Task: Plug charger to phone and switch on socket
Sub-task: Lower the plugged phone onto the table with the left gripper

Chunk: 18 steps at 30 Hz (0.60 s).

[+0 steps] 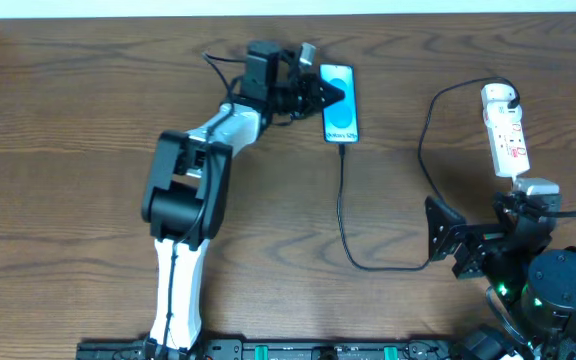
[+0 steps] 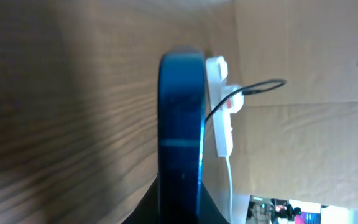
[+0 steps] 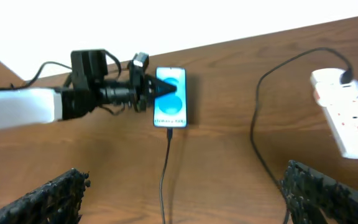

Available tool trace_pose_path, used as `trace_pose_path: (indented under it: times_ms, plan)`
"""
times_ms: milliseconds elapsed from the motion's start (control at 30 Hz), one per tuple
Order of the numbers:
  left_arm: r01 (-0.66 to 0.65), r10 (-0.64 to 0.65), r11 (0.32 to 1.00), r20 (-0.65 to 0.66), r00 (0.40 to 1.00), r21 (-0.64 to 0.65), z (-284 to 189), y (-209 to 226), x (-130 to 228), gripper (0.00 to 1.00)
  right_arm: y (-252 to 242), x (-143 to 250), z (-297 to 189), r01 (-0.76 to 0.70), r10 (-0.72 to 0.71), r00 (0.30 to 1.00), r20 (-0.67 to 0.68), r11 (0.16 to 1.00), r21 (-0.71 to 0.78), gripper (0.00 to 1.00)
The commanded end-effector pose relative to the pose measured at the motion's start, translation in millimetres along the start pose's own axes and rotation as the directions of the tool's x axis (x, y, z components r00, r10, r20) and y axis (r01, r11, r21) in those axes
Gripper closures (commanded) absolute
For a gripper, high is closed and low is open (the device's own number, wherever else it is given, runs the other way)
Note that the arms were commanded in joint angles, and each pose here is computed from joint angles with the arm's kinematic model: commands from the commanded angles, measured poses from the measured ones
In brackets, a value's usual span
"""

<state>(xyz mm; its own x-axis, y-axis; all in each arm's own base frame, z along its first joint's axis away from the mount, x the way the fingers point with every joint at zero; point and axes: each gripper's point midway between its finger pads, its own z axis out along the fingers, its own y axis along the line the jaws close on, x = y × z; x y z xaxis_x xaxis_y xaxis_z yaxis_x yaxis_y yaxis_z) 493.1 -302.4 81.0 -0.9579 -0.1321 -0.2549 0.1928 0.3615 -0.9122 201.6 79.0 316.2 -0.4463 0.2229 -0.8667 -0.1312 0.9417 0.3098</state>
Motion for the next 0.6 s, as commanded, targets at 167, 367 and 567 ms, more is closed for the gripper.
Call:
trace_pose_path:
  times_ms: [167,367,567]
  plan:
    - [-0.039,0.039,0.999,-0.022,0.999,0.027,13.7,-4.5,1.8,0.93,-14.6,-8.6,1.2,0.027,-0.030,0.999,0.037,0.995,0.092,0.01]
    - [-0.014,0.015,1.000,-0.073,0.997,0.018,34.8,10.0,23.6,0.93,-17.4,-6.5,9.6,0.040,-0.043,0.999,0.017,0.991,0.130,0.01]
    - [-0.025,0.026,1.000,-0.074,0.997,0.012,42.6,9.6,28.1,0.93,-16.6,-2.3,17.8,0.054,-0.053,0.999,-0.012,0.988,0.143,0.01]
